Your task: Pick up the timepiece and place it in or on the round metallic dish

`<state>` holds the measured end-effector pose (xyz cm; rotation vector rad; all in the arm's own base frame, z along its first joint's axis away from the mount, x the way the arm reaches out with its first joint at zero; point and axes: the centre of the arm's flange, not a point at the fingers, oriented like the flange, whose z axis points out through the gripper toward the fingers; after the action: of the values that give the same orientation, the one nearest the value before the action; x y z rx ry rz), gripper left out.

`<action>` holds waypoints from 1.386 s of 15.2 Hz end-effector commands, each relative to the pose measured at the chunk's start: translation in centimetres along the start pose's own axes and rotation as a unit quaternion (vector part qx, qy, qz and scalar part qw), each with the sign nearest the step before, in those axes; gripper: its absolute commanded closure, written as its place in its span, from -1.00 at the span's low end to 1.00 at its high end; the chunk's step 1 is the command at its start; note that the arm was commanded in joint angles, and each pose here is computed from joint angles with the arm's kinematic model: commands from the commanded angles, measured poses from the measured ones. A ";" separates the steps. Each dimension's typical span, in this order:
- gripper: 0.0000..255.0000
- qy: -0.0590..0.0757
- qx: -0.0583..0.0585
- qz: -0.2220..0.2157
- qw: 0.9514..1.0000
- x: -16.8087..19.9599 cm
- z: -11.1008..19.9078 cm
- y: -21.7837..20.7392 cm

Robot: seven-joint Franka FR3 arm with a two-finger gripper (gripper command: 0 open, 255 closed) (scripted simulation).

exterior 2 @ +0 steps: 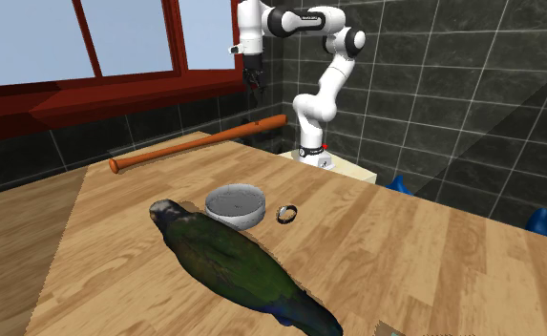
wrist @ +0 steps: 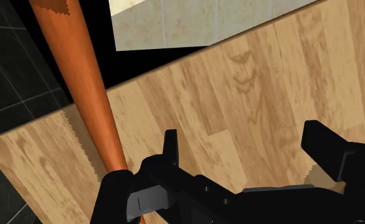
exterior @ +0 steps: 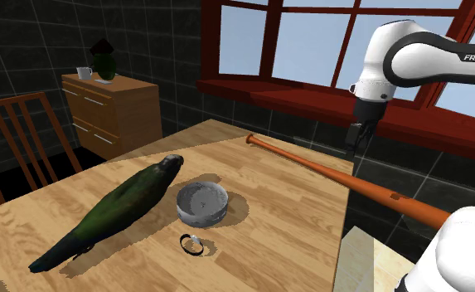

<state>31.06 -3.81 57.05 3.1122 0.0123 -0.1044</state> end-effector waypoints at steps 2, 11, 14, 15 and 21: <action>-1.00 0.001 -0.001 -0.004 1.000 0.6 0.4 -1.1; -1.00 0.013 -0.011 -0.041 0.999 5.5 3.7 -11.6; -1.00 0.017 -0.014 -0.053 0.998 7.0 4.8 -15.1; -1.00 0.018 -0.015 -0.057 0.998 7.4 5.2 -16.3; -1.00 0.025 -0.022 -0.081 0.996 10.1 7.5 -23.4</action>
<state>39.76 18.14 48.98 3.0660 0.2529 -0.0321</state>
